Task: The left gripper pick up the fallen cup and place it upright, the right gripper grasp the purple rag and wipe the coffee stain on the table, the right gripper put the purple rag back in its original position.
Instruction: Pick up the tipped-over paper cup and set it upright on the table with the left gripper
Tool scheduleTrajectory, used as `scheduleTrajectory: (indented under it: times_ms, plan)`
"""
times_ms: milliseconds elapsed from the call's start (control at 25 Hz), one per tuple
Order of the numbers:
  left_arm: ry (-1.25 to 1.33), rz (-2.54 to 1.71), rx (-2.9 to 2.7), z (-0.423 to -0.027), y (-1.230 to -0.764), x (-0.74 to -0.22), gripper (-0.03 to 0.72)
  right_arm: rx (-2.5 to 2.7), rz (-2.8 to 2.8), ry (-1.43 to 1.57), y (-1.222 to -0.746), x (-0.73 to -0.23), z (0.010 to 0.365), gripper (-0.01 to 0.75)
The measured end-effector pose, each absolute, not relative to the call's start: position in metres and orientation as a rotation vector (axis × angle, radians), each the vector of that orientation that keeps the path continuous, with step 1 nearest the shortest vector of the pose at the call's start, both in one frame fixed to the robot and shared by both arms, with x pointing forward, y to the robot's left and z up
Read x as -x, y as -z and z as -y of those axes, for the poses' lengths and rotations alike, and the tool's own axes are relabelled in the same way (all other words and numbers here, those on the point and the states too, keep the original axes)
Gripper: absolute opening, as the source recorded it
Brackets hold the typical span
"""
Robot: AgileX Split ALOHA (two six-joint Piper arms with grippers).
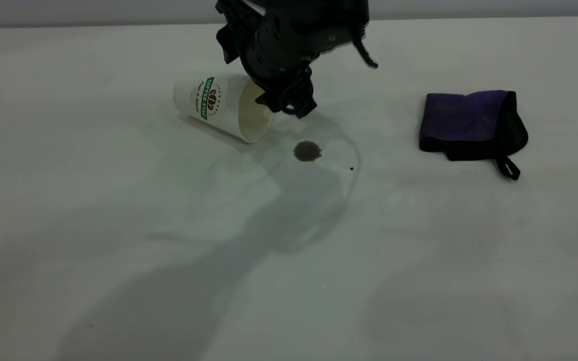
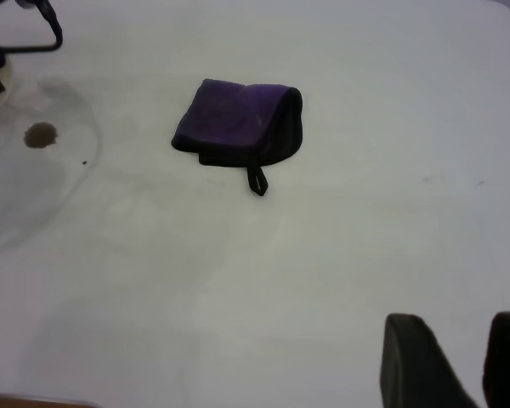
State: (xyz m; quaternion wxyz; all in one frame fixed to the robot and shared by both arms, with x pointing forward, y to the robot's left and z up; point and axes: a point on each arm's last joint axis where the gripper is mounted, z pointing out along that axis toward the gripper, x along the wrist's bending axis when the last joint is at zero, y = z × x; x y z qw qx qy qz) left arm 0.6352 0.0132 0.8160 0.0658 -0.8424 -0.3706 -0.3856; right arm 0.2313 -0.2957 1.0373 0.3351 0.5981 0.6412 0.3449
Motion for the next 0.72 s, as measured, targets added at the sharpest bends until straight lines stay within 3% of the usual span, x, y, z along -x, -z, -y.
scheduleTrajectory:
  times_ms: [240, 360, 560, 720]
  plan:
    - [1.184, 1.063, 2.482, -0.027, -0.795, -0.644, 0.596, -1.56, -1.673, -0.9, -1.037, -0.231, 0.296, 0.238]
    - [1.197, 1.075, 2.452, -0.041, -0.795, -0.654, 0.455, -1.56, -1.673, -0.9, -1.037, -0.231, 0.296, 0.238]
    - [1.235, 1.016, 2.394, -0.056, -0.806, -0.665, 0.074, -1.56, -1.673, -0.9, -1.037, -0.231, 0.296, 0.238]
    - [1.247, 1.014, 2.434, -0.053, -0.844, -0.672, 0.013, -1.56, -1.673, -0.9, -1.037, -0.231, 0.296, 0.238]
